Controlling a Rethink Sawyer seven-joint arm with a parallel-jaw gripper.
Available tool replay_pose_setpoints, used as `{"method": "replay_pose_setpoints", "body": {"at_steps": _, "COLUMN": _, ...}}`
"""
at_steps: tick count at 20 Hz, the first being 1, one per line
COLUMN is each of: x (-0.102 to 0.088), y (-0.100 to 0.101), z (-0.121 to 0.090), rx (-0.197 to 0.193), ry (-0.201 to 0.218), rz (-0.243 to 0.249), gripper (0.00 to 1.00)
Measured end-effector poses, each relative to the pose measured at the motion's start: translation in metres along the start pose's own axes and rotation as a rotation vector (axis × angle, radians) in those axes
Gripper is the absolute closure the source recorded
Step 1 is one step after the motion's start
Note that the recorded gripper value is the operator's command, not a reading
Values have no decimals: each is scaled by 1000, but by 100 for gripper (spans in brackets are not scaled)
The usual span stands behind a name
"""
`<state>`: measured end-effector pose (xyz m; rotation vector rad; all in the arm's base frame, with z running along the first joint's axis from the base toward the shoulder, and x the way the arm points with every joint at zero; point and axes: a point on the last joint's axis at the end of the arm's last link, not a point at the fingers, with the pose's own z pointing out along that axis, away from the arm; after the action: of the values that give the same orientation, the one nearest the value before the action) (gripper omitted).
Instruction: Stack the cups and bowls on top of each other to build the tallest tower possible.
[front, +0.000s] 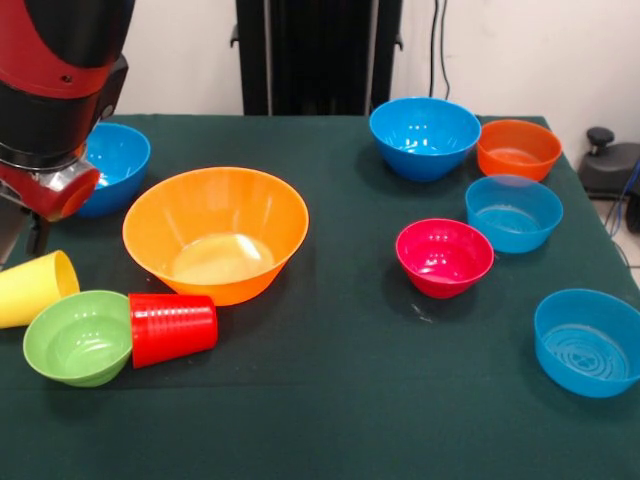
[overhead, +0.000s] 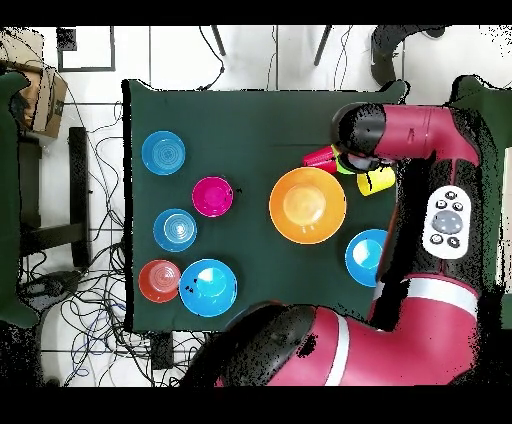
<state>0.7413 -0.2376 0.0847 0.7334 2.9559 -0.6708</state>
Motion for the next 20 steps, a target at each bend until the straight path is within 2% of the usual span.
{"method": "replay_pose_setpoints", "body": {"at_steps": 11, "x": 11, "y": 31, "z": -5, "rx": 3, "ry": 2, "rz": -36, "gripper": 0}}
{"method": "replay_pose_setpoints", "body": {"at_steps": 15, "x": 13, "y": 36, "z": -6, "rx": 7, "ry": 2, "rz": -43, "gripper": 0}}
{"method": "replay_pose_setpoints", "body": {"at_steps": 20, "x": 14, "y": 31, "z": -5, "rx": 18, "ry": 4, "rz": -38, "gripper": 0}}
